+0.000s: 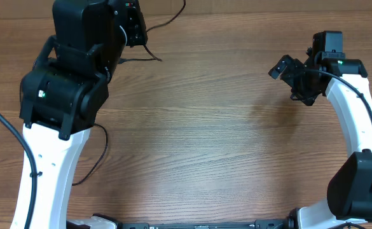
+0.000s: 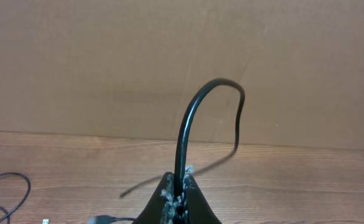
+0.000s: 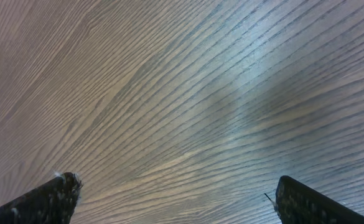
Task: Untangle cables
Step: 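Lift the last cable loop with the left gripper and carry it left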
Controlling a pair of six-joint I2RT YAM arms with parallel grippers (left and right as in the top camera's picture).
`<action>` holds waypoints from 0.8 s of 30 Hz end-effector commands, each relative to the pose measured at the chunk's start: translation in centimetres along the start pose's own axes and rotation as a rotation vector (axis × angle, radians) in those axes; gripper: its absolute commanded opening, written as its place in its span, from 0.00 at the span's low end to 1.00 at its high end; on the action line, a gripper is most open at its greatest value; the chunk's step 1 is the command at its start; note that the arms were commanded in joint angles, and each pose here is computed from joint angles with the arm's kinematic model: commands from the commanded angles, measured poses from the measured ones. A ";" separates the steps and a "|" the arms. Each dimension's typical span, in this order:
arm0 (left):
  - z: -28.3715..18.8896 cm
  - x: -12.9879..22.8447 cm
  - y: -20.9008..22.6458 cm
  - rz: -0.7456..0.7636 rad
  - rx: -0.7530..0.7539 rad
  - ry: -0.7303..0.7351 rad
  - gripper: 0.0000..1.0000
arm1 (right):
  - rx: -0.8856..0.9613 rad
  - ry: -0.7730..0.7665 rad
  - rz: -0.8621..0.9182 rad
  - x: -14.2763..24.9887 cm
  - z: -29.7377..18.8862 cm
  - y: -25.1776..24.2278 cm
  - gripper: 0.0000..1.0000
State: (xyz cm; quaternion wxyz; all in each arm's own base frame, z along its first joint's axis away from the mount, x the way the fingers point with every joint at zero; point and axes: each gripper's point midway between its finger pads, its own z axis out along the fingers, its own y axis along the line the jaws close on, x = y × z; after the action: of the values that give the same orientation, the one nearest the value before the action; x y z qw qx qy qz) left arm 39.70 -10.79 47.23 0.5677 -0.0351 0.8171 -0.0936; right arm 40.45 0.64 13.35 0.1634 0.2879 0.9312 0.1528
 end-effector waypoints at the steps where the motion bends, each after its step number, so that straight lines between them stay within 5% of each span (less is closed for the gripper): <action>1: -0.9 -0.7 0.7 0.005 -0.025 -0.025 0.04 | -0.001 -0.018 -0.004 -0.4 -0.4 0.1 1.00; 10: -0.6 -0.3 0.8 0.022 -0.032 -0.009 0.04 | -0.001 -0.018 -0.004 -0.4 -0.4 0.1 1.00; 24: 1.6 -1.0 10.2 0.056 -0.554 -0.066 0.04 | -0.001 -0.018 -0.004 -0.4 -0.4 0.1 1.00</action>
State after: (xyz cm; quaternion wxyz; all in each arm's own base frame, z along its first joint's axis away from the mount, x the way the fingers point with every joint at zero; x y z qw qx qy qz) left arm 41.14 -4.44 46.13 0.5729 -0.1258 0.8061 0.0780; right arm 40.44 0.64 13.35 0.1633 0.2880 0.9312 0.1526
